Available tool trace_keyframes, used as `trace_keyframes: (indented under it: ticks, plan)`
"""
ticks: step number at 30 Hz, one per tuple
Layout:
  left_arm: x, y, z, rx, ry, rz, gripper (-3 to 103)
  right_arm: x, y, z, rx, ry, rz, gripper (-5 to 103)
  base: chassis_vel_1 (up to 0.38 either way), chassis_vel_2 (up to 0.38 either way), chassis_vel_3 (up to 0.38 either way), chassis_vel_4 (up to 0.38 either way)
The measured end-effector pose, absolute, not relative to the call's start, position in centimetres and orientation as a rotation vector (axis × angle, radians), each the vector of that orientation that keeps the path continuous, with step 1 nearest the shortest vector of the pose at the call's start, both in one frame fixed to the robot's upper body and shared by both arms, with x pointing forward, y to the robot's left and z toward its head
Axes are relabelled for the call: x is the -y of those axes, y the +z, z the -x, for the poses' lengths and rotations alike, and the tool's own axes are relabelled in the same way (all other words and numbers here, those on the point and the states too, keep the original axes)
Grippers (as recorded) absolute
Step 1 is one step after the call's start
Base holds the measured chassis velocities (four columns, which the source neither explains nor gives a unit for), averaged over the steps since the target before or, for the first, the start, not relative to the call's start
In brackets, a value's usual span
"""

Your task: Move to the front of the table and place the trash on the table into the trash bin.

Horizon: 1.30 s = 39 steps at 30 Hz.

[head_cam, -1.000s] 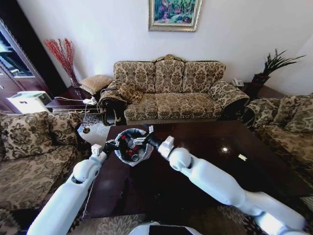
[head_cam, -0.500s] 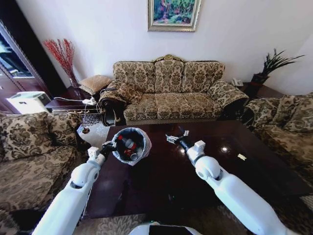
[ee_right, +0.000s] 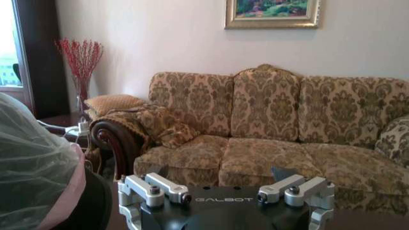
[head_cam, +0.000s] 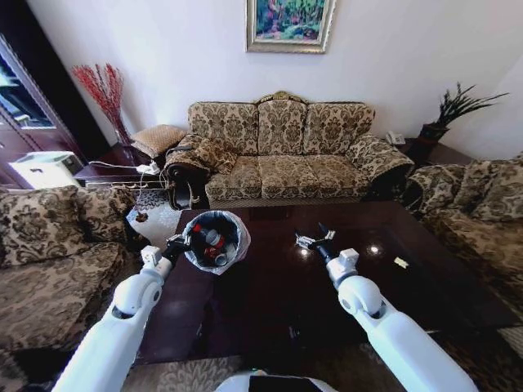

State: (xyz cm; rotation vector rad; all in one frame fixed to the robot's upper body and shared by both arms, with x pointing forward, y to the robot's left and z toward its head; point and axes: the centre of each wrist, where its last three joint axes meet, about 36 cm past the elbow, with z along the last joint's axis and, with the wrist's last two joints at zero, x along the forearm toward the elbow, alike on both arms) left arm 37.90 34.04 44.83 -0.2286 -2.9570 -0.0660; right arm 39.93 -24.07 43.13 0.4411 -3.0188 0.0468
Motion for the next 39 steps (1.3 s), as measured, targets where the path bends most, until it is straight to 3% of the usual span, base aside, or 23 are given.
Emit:
trace_keyframes:
  ticks: [23, 32, 39]
  plan:
    - [-33.2, 44.6, -37.4, 2.973, -0.031, 0.248, 1, 26.2, 40.4, -40.7, 3.002, 0.071, -0.298, 100, -0.314, -0.322, 0.315, 0.317]
    - [-32.9, 44.0, -37.1, 2.969, -0.026, 0.261, 1, 28.9, 35.2, -42.7, 2.978, 0.132, -0.184, 100, -0.316, -0.317, 0.295, 0.325]
    - [-32.4, 43.8, -37.1, 2.966, -0.032, 0.282, 1, 28.7, 30.9, -45.1, 2.882, 0.079, -0.156, 100, -0.030, -0.047, 0.034, 0.035]
